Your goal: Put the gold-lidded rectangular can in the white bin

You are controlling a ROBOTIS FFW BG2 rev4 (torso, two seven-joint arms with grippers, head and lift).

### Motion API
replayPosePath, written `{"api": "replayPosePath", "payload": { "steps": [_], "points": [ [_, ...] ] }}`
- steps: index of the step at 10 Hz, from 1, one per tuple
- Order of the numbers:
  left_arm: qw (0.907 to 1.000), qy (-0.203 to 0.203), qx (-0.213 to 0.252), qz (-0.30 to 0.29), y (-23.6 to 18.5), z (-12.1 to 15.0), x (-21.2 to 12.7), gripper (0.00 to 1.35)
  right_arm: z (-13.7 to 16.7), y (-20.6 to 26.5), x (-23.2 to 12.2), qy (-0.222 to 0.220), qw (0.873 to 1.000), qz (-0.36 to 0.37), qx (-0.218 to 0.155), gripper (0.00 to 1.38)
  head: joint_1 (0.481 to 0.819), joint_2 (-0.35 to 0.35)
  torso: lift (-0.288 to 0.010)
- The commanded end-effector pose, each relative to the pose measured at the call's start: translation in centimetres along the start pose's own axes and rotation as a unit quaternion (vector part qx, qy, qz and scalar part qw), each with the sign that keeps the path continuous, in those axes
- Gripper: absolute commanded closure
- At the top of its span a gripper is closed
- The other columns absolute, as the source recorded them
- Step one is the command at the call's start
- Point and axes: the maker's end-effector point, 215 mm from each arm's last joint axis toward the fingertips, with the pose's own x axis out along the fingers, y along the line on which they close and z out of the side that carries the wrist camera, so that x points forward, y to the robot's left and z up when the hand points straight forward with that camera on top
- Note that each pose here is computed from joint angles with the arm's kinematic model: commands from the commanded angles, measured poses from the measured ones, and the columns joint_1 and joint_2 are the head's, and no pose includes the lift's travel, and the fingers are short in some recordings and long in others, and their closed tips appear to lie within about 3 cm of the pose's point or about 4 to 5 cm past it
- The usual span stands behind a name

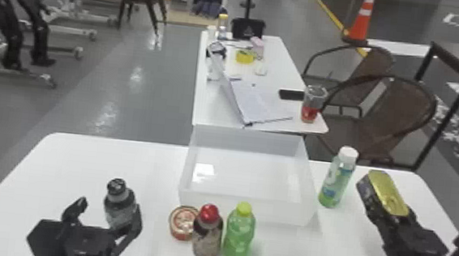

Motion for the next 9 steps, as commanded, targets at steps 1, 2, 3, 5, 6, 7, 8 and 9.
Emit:
{"api": "replayPosePath", "payload": {
  "steps": [1,2,3,5,6,7,8,9],
  "points": [
    [1.0000,0.003,-0.005,-0.002,-0.5,-0.3,0.2,0.16,1.3,2.5,2.1,0.019,1.000,0.021,0.014,1.18,0.549,0.000,-0.100],
    [0.9999,0.007,-0.012,-0.006,-1.0,-0.7,0.4,0.16,2.5,3.8,3.8,0.022,0.999,0.036,0.021,1.18,0.549,0.000,-0.100],
    [0.9999,0.007,-0.014,-0.007,-1.2,-0.6,0.4,0.16,3.9,5.3,5.6,0.018,0.998,0.055,0.020,1.18,0.549,0.000,-0.100],
    [0.9998,0.009,-0.017,-0.006,-1.2,-0.8,0.4,0.16,5.2,8.1,9.0,0.017,0.995,0.090,0.030,1.18,0.549,0.000,-0.100],
    [0.9998,0.011,-0.018,-0.006,-1.2,-0.9,0.4,0.16,4.9,9.1,10.3,0.029,0.994,0.099,0.035,1.18,0.549,0.000,-0.100],
    [0.9997,0.014,-0.019,-0.006,-1.3,-1.1,0.4,0.16,3.8,9.7,11.5,0.044,0.993,0.106,0.041,1.18,0.549,0.000,-0.100],
    [0.9997,0.015,-0.021,-0.006,-1.3,-1.2,0.5,0.15,2.5,10.4,12.4,0.059,0.991,0.113,0.046,1.18,0.549,0.000,-0.100],
    [0.9996,0.017,-0.022,-0.006,-1.3,-1.3,0.5,0.15,1.4,11.3,13.1,0.071,0.989,0.122,0.046,1.18,0.549,0.000,-0.100]
  ]
}}
